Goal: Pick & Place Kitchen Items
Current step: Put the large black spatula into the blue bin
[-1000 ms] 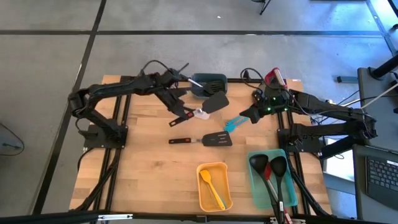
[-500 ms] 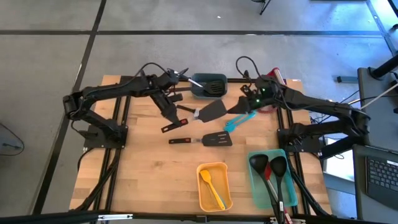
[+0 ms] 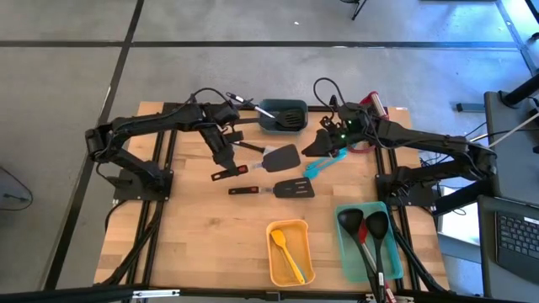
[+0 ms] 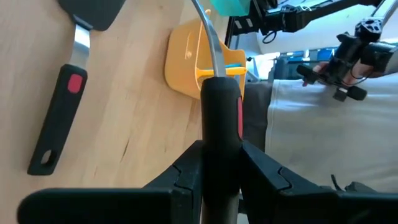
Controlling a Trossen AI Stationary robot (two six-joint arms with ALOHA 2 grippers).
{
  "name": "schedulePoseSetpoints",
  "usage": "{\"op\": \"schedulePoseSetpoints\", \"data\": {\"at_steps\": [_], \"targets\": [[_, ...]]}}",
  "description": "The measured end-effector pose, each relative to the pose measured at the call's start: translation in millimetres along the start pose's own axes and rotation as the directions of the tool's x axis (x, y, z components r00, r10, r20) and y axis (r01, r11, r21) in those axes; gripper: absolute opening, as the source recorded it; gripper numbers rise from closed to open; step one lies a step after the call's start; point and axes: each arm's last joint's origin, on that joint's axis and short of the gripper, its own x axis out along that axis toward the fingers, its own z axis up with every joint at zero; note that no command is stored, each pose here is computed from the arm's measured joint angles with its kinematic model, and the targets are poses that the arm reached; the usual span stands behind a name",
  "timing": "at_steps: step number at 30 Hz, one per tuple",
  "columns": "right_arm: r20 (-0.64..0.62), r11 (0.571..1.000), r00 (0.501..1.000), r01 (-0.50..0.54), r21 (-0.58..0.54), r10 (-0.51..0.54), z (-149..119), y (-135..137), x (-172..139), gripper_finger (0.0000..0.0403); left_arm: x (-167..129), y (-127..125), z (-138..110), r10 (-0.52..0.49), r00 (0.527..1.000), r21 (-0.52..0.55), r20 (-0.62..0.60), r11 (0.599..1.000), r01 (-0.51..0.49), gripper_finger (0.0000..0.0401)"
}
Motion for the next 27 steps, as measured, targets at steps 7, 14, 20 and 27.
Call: {"op": "schedulePoseSetpoints", "data": {"at_steps": [7,14,20,27], "targets": [[0.029,0.999,0.999,0.038,-0.009,-0.038,4,-6,13,0.0240,0,-1,2,-0.004,1.000,0.019,0.012,1.000,0.004,0.0070],[0.038,0.998,0.998,-0.047,-0.053,0.049,10,-1,31,0.0240,-1,0,4,0.000,1.000,0.033,0.029,0.999,-0.001,0.0070],[-0.034,0.997,0.997,-0.071,-0.045,0.069,12,-6,40,0.0214,-5,3,6,0.016,0.998,0.043,0.056,0.999,-0.018,0.0070],[-0.026,0.995,0.996,-0.081,-0.054,0.080,16,-9,48,0.0142,-7,3,8,0.008,0.998,0.054,0.067,0.998,-0.011,0.0070]]}}
